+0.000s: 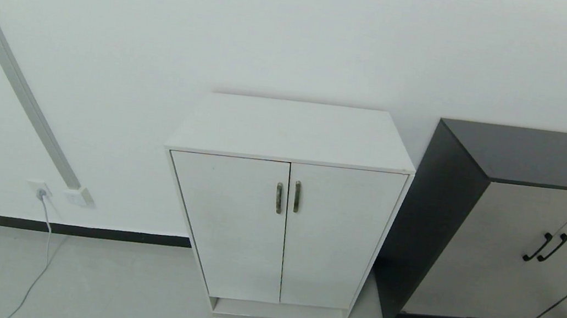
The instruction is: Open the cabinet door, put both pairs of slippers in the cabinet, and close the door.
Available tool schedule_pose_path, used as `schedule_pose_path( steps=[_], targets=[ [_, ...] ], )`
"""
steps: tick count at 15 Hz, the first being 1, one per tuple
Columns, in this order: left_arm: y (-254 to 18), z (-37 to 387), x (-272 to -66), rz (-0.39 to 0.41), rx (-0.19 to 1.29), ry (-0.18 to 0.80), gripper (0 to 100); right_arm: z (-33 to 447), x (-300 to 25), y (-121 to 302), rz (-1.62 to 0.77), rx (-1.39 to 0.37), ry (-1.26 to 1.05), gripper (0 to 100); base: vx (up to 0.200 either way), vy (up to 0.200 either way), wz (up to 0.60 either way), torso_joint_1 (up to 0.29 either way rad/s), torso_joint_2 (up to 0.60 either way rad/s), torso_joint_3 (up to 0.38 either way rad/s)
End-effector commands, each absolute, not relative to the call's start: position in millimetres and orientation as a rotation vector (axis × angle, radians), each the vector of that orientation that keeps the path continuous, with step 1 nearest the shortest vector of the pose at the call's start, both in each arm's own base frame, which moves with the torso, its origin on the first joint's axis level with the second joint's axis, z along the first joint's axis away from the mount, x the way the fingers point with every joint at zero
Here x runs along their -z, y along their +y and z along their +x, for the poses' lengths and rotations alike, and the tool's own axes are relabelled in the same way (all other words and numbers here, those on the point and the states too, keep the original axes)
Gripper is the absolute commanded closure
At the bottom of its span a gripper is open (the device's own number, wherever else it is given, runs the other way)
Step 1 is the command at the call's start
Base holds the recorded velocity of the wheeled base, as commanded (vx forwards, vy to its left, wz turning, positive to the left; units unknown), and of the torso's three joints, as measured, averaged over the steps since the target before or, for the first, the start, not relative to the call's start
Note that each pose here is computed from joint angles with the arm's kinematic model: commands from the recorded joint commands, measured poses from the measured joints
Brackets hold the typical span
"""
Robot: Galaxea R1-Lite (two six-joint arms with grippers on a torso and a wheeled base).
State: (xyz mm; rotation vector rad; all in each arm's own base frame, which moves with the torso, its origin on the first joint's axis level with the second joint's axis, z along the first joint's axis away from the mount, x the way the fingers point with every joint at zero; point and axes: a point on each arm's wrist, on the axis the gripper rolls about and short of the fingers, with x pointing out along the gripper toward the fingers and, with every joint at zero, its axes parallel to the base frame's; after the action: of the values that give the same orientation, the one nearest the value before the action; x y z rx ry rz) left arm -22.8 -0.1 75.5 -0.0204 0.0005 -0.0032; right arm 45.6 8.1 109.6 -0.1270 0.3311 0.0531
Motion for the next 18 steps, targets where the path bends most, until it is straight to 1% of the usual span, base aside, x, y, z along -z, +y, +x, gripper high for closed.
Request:
schedule_pose_path(
  steps=[1,6,13,16,18],
  targets=[
    [0,-23,-76,-0.021,0.003,0.002,100,21,-107,3,-0.099,-0.169,0.255,100,0.0,0.0,0.0,0.0,0.0,0.0],
    [0,-23,-76,-0.021,0.003,0.002,100,16,-94,5,-0.159,-0.315,0.284,100,0.0,0.0,0.0,0.0,0.0,0.0],
    [0,-23,-76,-0.02,0.003,0.002,100,10,-83,4,-0.159,-0.369,0.339,100,0.0,0.0,0.0,0.0,0.0,0.0],
    [0,-23,-76,-0.02,0.003,0.002,100,5,-79,4,-0.124,-0.416,0.349,100,0.0,0.0,0.0,0.0,0.0,0.0],
    [0,-23,-76,-0.02,0.003,0.002,100,4,-79,4,-0.093,-0.409,0.345,100,0.0,0.0,0.0,0.0,0.0,0.0]
  ],
)
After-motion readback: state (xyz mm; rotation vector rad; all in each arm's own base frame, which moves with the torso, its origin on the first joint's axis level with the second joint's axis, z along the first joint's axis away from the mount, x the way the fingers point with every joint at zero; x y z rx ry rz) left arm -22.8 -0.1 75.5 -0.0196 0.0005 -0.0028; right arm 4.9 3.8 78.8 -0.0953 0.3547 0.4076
